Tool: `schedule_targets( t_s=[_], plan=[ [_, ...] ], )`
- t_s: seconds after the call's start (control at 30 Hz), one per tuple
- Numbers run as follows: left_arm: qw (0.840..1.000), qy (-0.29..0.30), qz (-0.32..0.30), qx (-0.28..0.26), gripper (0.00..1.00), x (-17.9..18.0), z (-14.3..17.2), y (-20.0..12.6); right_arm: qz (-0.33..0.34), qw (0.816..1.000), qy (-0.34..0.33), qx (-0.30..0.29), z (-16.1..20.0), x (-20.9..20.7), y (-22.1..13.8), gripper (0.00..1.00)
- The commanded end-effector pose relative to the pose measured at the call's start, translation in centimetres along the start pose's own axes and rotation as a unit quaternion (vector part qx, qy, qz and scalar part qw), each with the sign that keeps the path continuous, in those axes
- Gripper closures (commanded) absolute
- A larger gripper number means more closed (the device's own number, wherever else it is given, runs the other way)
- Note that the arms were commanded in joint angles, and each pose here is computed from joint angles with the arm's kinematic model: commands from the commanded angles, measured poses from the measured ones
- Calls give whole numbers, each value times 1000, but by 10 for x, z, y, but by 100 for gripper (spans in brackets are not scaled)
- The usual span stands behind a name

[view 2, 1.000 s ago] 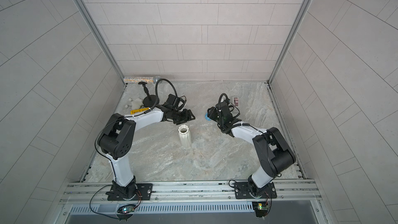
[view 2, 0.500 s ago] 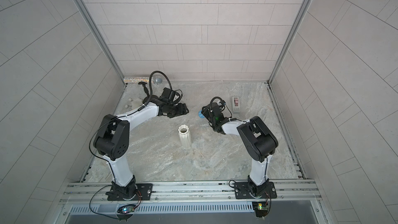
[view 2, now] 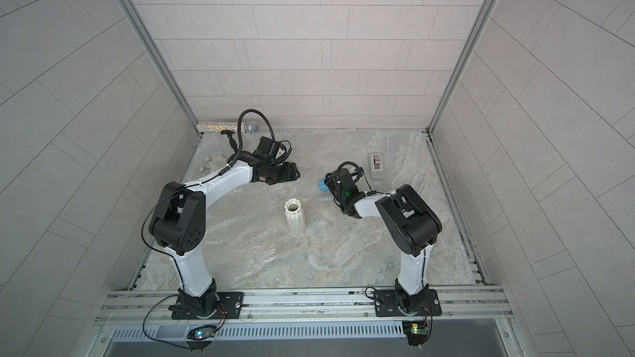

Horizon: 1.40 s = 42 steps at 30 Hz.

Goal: Wrap vases in bubble wrap
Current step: Place the vase in bubble wrap.

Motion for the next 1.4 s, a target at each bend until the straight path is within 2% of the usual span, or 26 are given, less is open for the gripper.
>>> schedule_targets(
  t_s=[0.0,0.43,0.6,0.8,0.93,1.03,1.1,1.2,1.37],
  plan=[
    [1000,16,-6,-9,24,0,-9,1,-15,999,42,-14,-7,0,1,53],
    [1000,8,-6,-4,24,3,-9,14,-17,990,143,8,-17,-25,9,41],
    [1000,12,-7,-12,24,2,-14,11,-26,983,175,55,-20,-23,11,35],
    [1000,17,-6,-26,24,-3,-27,6,-21,980,186,63,-28,-27,4,20],
    [999,28,-7,-30,23,-6,-34,1,-22,981,181,68,-30,-24,-5,15],
    [998,39,-9,-39,23,-9,-42,-4,-9,987,140,84,-23,-19,-20,13],
    [998,44,-3,-48,23,-13,-49,-5,13,993,79,89,-19,-16,-31,12],
    [995,68,30,-68,22,-27,-63,-2,35,998,0,54,-36,-17,-54,12],
    [980,144,59,-127,17,-55,-87,18,60,990,-127,26,-53,-8,-78,11]
  ],
)
Point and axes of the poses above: each gripper's point midway between its finger pads, its own y axis out along the fingers, its own x axis along the line the jaws close on, z = x × y, the point moved 2 cm from there along -y, back along the fingers, and after that the axes turned 7 degrees about y, right-handed, at the moved point
